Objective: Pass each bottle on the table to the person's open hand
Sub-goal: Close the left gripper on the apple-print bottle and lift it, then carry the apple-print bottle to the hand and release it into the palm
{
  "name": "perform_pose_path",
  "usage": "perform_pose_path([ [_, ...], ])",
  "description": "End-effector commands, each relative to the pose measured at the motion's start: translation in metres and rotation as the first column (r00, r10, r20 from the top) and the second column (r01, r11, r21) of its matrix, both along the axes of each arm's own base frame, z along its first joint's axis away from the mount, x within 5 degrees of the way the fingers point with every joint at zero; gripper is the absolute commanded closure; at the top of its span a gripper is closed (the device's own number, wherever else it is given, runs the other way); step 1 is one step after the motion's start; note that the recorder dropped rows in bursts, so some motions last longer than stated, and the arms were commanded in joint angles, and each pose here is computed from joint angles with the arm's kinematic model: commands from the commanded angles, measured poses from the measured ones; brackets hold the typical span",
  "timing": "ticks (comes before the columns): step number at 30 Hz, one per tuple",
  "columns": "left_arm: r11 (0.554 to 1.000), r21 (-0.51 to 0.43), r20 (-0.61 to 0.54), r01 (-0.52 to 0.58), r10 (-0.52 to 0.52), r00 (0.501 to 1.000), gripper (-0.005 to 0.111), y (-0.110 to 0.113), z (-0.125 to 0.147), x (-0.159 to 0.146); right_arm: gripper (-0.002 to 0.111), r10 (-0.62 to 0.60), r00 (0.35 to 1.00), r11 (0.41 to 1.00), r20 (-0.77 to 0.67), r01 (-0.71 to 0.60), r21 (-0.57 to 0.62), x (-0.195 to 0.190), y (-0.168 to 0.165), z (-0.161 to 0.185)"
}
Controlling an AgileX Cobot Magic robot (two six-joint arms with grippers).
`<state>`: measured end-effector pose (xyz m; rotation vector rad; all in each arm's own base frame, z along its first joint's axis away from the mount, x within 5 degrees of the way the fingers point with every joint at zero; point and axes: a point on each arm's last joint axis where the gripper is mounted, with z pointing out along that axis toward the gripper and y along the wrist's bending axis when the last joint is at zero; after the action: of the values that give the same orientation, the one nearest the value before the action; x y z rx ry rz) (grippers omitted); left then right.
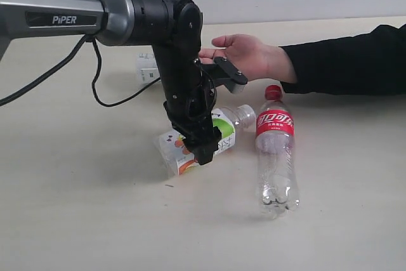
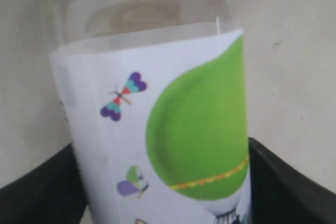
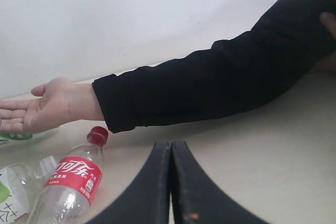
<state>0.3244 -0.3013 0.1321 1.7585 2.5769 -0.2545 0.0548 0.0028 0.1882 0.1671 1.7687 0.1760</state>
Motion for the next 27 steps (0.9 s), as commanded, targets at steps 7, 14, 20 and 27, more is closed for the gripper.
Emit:
perform_pose_path([
  [7, 1.000, 0.020, -0.037, -0.003, 0.003, 0.999, 0.096, 0.001, 0.001, -0.004, 0.108, -0.001, 1.000, 1.000, 0.007, 0.001, -0.002, 0.000, 0.000, -0.001],
  [14, 0.992, 0.064, -0.062, -0.106, 0.110, 0.992, 0.107, 0.006, 0.013, -0.008, 0.108, -0.001, 1.000, 1.000, 0.007, 0.001, -0.002, 0.000, 0.000, -0.001],
  [20, 0.955, 0.040, -0.057, -0.295, 0.297, 0.953, 0.107, 0.011, 0.061, -0.017, 0.108, -0.001, 1.000, 1.000, 0.007, 0.001, -0.002, 0.000, 0.000, -0.001],
  [27, 0.882, -0.187, -0.015, -0.432, 0.437, 0.899, 0.107, 0.017, 0.139, -0.031, 0.108, -0.001, 1.000, 1.000, 0.007, 0.001, -0.002, 0.000, 0.000, -0.001],
])
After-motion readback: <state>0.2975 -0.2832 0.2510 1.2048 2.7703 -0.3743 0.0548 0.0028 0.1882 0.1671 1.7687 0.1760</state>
